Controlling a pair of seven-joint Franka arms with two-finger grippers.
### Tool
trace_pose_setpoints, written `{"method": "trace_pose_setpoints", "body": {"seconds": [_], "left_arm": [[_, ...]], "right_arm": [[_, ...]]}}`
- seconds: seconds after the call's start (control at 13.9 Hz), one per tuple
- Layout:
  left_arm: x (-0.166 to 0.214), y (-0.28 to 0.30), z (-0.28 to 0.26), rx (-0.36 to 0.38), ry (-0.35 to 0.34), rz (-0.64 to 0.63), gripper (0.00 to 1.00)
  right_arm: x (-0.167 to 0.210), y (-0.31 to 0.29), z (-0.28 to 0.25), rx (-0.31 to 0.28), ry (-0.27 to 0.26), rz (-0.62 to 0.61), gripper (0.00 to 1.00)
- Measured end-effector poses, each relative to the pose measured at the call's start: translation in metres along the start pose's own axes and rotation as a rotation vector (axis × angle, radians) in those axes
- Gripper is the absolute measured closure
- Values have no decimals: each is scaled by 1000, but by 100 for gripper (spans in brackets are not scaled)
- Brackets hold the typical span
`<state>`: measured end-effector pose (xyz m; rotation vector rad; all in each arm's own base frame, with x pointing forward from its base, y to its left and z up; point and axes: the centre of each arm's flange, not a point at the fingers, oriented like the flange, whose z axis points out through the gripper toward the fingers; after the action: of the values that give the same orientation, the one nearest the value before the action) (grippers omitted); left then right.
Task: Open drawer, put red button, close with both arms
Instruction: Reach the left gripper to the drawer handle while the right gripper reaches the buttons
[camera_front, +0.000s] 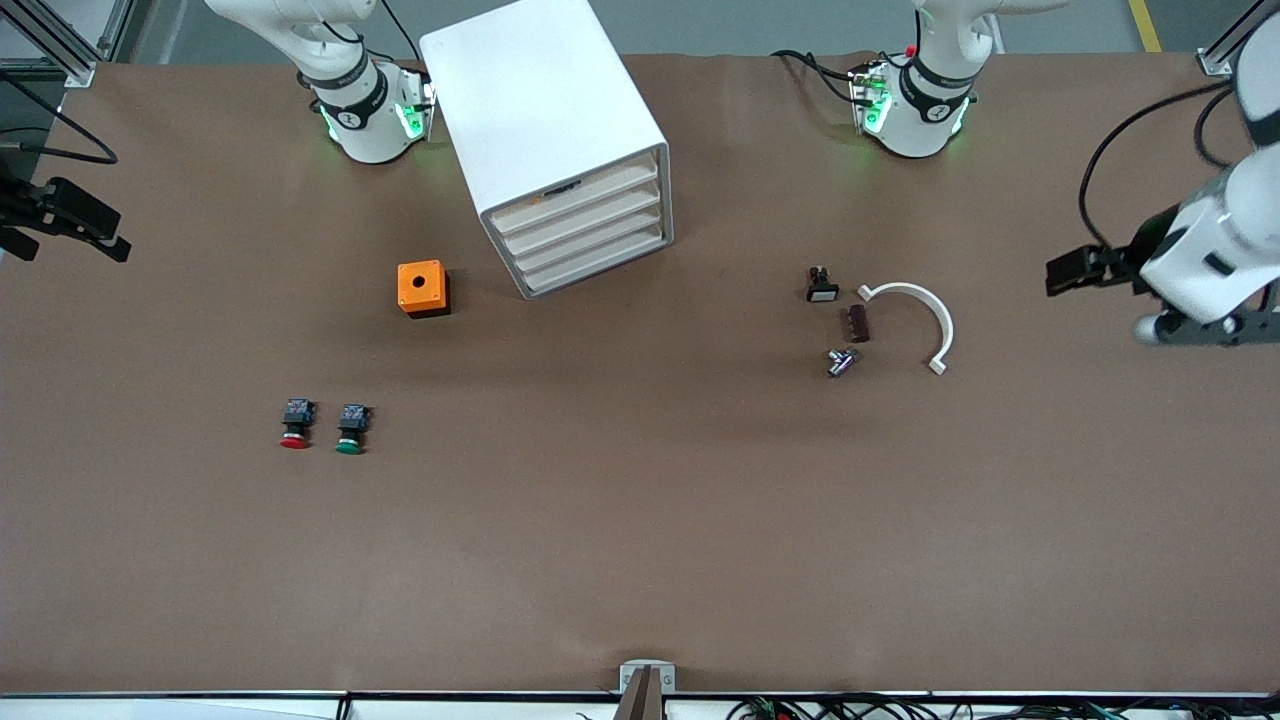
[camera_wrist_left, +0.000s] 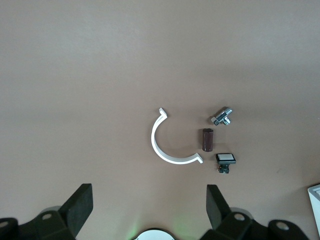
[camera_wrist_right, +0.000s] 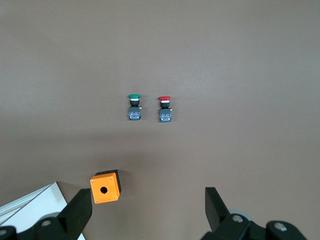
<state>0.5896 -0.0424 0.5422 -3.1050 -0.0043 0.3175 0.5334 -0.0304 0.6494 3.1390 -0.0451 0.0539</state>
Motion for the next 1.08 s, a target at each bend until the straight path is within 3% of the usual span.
{"method": "trace_pose_setpoints", "body": {"seconds": [0.29, 0.87, 1.08], "left_arm": [[34, 41, 67, 15, -105, -157, 0], [53, 173, 193, 112, -331, -890, 0], [50, 222, 232, 147, -457, -1176, 0]], "right_arm": [[8, 0, 15, 0, -27, 0, 0], [47, -1, 96, 0, -142, -3, 0], [66, -3, 134, -1, -157, -7, 0]]}}
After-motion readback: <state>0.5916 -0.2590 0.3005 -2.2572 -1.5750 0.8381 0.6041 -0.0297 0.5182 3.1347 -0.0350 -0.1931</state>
